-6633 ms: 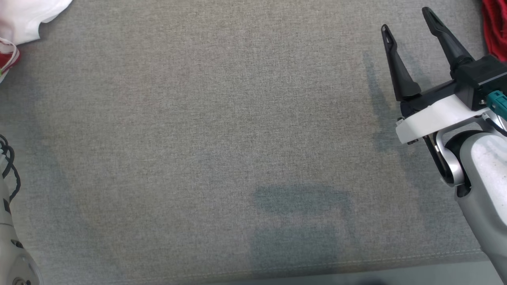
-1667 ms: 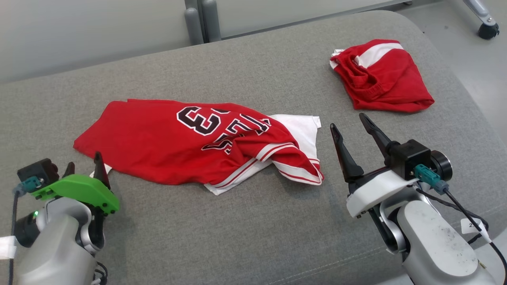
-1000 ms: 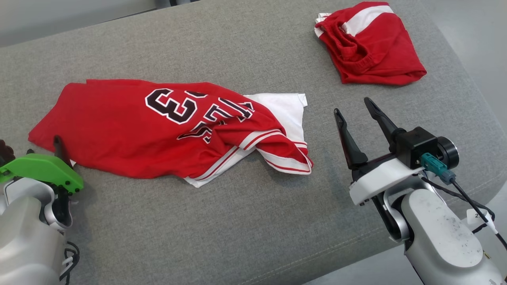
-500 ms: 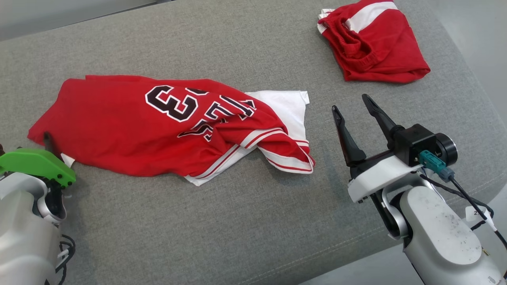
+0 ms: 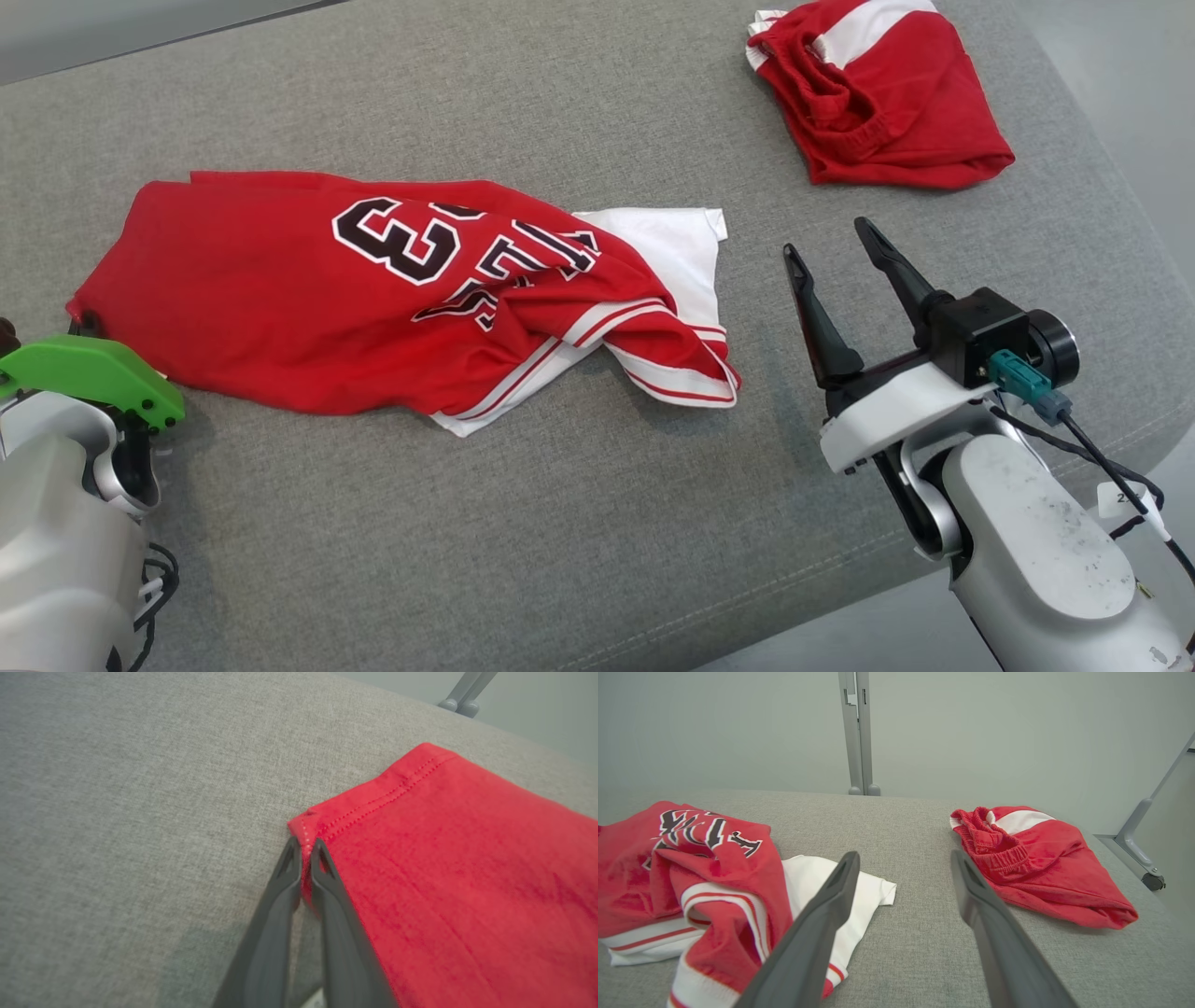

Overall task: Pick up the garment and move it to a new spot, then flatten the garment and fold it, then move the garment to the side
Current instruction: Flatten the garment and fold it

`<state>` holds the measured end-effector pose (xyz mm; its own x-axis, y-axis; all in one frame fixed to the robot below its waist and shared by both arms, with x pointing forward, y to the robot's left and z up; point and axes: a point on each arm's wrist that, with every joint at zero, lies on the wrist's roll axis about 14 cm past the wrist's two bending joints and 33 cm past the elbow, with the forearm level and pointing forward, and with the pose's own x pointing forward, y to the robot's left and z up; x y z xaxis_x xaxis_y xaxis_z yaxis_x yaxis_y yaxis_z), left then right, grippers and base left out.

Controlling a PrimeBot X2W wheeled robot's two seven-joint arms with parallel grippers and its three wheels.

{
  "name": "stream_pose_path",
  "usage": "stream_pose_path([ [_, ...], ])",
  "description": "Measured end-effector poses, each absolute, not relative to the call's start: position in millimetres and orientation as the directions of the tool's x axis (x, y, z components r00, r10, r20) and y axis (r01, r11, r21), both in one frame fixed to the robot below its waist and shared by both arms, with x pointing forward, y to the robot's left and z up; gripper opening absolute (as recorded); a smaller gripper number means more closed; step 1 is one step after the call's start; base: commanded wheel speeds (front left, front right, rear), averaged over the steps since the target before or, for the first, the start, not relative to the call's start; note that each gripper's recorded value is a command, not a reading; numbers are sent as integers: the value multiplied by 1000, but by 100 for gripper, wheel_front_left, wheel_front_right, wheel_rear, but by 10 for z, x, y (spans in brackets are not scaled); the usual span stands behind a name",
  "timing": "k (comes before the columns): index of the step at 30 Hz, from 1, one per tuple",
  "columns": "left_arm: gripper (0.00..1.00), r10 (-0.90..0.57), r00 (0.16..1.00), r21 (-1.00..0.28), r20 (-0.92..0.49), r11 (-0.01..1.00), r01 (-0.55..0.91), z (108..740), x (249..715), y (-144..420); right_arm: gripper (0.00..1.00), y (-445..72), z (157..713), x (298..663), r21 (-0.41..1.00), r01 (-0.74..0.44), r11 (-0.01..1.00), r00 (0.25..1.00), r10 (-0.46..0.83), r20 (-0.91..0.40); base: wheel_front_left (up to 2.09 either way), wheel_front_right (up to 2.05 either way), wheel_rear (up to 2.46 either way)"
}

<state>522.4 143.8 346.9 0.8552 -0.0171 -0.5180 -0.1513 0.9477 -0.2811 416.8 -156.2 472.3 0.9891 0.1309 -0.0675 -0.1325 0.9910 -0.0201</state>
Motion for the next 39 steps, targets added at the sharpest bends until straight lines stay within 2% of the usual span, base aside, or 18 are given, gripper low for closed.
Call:
stream_pose_path([
  [4,0,-19,861,-286,-509,947,-149,3481,5227,1430,100,-1563,4708,4171,-20,-132,991,989,130,-71,0,0,0],
  [5,0,-36,907,-372,-421,918,-136,3726,5278,1378,100,-1439,4673,4151,-27,-192,981,979,189,-80,0,0,0],
  [10,0,-64,932,-401,-357,912,-91,3915,5269,1366,100,-1343,4635,4090,-37,-244,969,966,239,-95,0,0,0],
  [15,0,-82,934,-432,-348,898,-81,3913,5047,1335,100,-1138,4579,3971,-16,-317,948,943,313,-111,0,0,0],
  [22,0,-40,984,-458,-172,888,-44,4476,5101,1515,100,-760,4502,3781,19,-448,894,885,446,-132,0,0,0],
  [27,0,-39,997,-463,-74,886,0,4777,4997,1501,100,-374,4488,3606,55,-573,818,807,574,-137,0,0,0],
  [34,0,-74,993,-441,93,891,107,5303,4865,1365,100,-100,4288,3400,66,-660,749,722,655,-221,0,0,0],
  [39,0,-89,988,-419,126,898,134,5393,4679,1330,100,-189,3972,3309,49,-667,744,681,634,-366,0,0,0],
])
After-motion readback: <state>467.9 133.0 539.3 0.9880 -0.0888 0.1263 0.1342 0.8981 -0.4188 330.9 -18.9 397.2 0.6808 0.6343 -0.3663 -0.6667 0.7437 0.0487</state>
